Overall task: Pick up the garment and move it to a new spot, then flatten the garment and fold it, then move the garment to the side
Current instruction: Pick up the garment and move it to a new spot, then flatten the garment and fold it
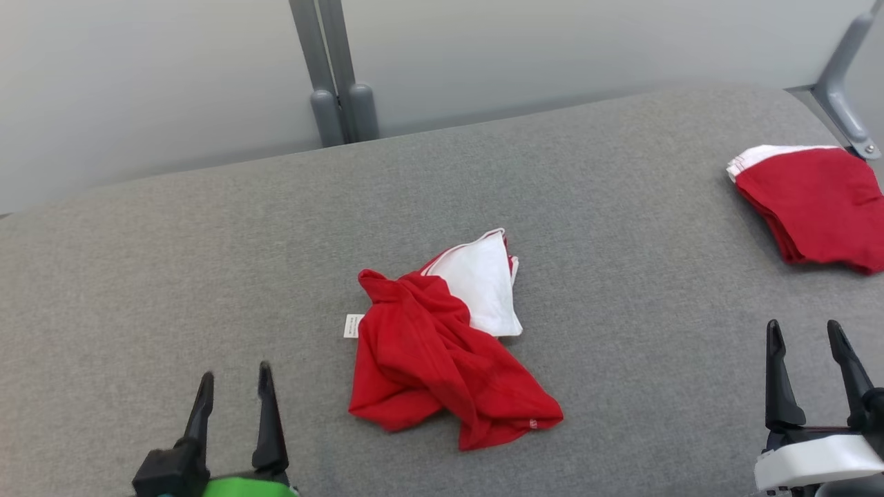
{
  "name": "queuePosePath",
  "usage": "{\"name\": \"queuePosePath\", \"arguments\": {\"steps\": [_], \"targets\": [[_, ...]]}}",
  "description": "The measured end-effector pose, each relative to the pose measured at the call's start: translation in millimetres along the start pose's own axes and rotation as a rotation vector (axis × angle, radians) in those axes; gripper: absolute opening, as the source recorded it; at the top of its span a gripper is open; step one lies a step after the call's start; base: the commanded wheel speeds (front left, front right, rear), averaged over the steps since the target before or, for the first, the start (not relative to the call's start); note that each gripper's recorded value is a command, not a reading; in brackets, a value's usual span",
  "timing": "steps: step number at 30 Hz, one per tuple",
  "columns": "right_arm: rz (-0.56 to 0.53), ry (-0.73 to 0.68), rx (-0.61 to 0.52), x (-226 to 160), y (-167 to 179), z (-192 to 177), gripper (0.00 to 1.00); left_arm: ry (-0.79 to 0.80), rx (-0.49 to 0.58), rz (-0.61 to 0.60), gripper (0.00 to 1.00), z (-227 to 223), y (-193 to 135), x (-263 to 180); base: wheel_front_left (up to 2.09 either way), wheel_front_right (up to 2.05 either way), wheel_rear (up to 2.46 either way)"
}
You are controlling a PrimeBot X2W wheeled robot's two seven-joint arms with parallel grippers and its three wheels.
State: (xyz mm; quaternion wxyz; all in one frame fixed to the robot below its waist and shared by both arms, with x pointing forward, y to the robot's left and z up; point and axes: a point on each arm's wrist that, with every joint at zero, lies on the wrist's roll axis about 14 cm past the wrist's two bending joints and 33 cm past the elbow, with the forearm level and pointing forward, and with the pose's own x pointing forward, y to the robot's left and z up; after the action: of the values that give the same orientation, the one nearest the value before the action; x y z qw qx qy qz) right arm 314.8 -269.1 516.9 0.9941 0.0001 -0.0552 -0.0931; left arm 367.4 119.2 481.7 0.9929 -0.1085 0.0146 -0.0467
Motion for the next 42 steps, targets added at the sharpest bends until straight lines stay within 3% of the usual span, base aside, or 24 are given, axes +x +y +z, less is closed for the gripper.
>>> {"name": "queuePosePath", "arguments": {"steps": [3, 12, 27, 32, 39, 42], "targets": [[0.037, 0.001, -0.015, 0, 8, 0, 1.0, -0.006, 0.012, 0.088, 1.0, 2, 27, -26, 0.0, 0.0, 0.0], [0.149, 0.009, -0.027, 5, 41, -5, 1.0, -0.031, 0.098, 0.142, 1.0, 9, 63, -64, 0.0, 0.0, 0.0], [0.174, 0.016, -0.009, 6, 53, -8, 1.0, -0.036, 0.101, 0.117, 1.0, 10, 57, -59, 0.0, 0.0, 0.0], [0.157, 0.005, -0.001, 8, 49, -4, 1.0, -0.048, 0.049, -0.044, 1.0, 10, 3, -39, 0.0, 0.0, 0.0], [0.127, 0.025, 0.011, 1, 39, -9, 1.0, 0.061, -0.047, -0.469, 1.0, -8, -131, -26, 0.0, 0.0, 0.0], [0.104, 0.026, 0.018, -1, 33, -10, 1.0, 0.156, 0.005, -0.55, 1.0, -26, -159, -22, 0.0, 0.0, 0.0]]}}
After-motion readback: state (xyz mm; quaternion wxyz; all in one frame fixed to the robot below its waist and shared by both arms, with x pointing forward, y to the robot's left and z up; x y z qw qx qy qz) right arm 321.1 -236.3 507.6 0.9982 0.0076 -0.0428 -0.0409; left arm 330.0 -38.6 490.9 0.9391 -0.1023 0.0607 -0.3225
